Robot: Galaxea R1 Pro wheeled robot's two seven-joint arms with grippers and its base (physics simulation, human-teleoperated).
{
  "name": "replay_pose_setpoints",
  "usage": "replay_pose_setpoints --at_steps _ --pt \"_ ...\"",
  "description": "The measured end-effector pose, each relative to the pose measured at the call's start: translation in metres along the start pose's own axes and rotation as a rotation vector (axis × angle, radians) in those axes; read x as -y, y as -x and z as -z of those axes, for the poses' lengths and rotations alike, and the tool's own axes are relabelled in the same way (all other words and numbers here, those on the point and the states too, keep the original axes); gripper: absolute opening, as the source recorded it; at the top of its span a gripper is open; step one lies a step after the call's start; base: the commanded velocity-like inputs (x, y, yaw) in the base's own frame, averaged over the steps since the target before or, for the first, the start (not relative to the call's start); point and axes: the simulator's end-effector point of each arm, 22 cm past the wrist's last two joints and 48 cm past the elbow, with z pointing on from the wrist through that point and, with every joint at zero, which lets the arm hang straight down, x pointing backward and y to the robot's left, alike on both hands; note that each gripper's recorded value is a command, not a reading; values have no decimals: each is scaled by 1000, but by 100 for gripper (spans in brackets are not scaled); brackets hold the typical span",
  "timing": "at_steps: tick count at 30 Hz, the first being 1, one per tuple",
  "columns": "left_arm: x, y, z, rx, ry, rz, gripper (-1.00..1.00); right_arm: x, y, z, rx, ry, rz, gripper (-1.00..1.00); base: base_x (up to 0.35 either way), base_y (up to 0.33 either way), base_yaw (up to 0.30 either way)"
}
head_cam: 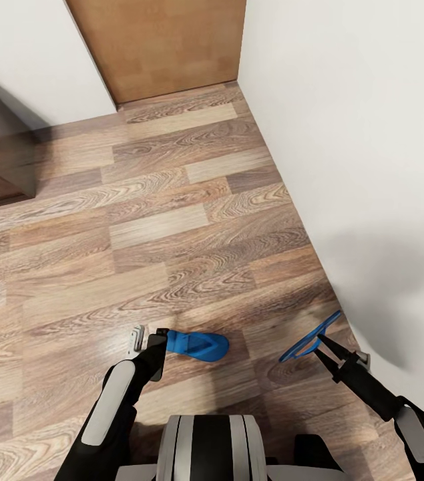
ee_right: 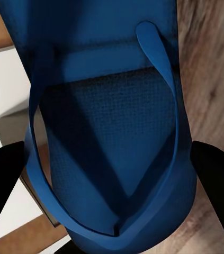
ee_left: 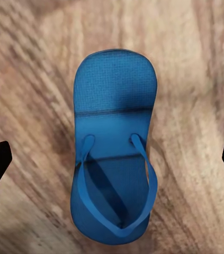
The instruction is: In the bedroom, move the book from the bed onto either nightstand, and place the two sandals side by side next to the bed.
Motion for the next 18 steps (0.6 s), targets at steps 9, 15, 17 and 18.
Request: replay_pose_setpoints --at_steps 9,15,17,18 --pt "0 0 0 0 0 0 100 0 0 0 -1 -1 0 -100 0 0 0" --pt "0 0 0 0 0 0 100 0 -1 0 -2 0 0 -100 0 -8 0" --pt "0 0 0 0 0 0 100 0 0 0 -1 -1 1 -100 0 -103 0" --pt "0 0 0 0 0 0 100 0 -1 0 -2 -1 1 -100 0 -160 0"
